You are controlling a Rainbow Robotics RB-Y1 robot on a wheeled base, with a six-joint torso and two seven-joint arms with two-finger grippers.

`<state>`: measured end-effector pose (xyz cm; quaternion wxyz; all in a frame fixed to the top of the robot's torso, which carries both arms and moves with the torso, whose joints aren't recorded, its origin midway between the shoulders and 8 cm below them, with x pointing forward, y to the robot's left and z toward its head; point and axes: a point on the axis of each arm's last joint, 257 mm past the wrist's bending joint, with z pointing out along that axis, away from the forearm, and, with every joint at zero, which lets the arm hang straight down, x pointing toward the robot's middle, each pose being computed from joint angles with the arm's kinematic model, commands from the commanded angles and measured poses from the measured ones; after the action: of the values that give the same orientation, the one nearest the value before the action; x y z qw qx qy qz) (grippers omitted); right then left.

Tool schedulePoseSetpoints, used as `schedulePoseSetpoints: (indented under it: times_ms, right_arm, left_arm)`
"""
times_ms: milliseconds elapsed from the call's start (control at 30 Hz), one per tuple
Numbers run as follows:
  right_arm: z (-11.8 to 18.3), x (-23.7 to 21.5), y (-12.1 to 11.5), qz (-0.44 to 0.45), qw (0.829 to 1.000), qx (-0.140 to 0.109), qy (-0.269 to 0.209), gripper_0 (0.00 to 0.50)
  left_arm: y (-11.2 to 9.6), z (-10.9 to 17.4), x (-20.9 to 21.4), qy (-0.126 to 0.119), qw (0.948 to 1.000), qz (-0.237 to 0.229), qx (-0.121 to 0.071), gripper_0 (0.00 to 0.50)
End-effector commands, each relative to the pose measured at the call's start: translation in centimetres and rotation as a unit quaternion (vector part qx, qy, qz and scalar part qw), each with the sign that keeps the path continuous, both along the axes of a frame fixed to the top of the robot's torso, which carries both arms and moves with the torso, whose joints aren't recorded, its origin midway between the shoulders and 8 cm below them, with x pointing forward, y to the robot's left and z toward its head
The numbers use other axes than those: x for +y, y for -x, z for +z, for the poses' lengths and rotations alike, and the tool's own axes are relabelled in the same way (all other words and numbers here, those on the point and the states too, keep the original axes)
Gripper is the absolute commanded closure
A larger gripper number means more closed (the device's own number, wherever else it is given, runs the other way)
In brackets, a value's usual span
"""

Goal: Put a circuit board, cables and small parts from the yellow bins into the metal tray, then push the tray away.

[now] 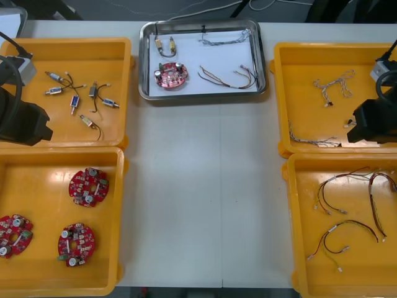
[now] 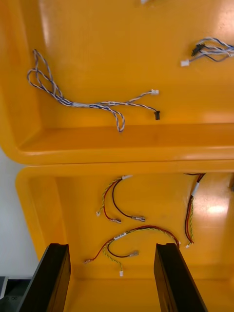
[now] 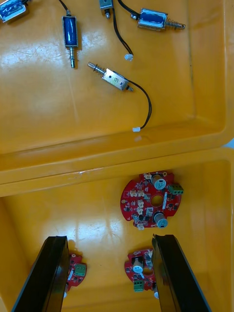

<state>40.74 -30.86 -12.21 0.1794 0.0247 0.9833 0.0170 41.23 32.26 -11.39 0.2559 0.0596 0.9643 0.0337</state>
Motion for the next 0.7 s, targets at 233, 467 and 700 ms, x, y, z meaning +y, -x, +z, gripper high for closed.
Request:
schedulePoseSetpoints:
  times_ms: [233,467,700]
  right_arm:
    - [-0.1,-4.9,2.5,-0.057,0.998,-0.024,0.023,0.000]
    - [-1.5,-5.4,2.8,-0.027,0.998,-0.032,0.038,0.000]
    - [-2.4,-5.2,3.3,-0.014,0.999,-0.036,0.026,0.000]
  left_arm:
    - [0.3,1.3,1.9,-0.034,0.9993,-0.006,-0.012,0.000]
    - [0.3,1.3,1.9,-0.034,0.9993,-0.006,-0.012,0.000]
    - [0.3,1.3,1.9,-0.034,0.9993,-0.006,-0.012,0.000]
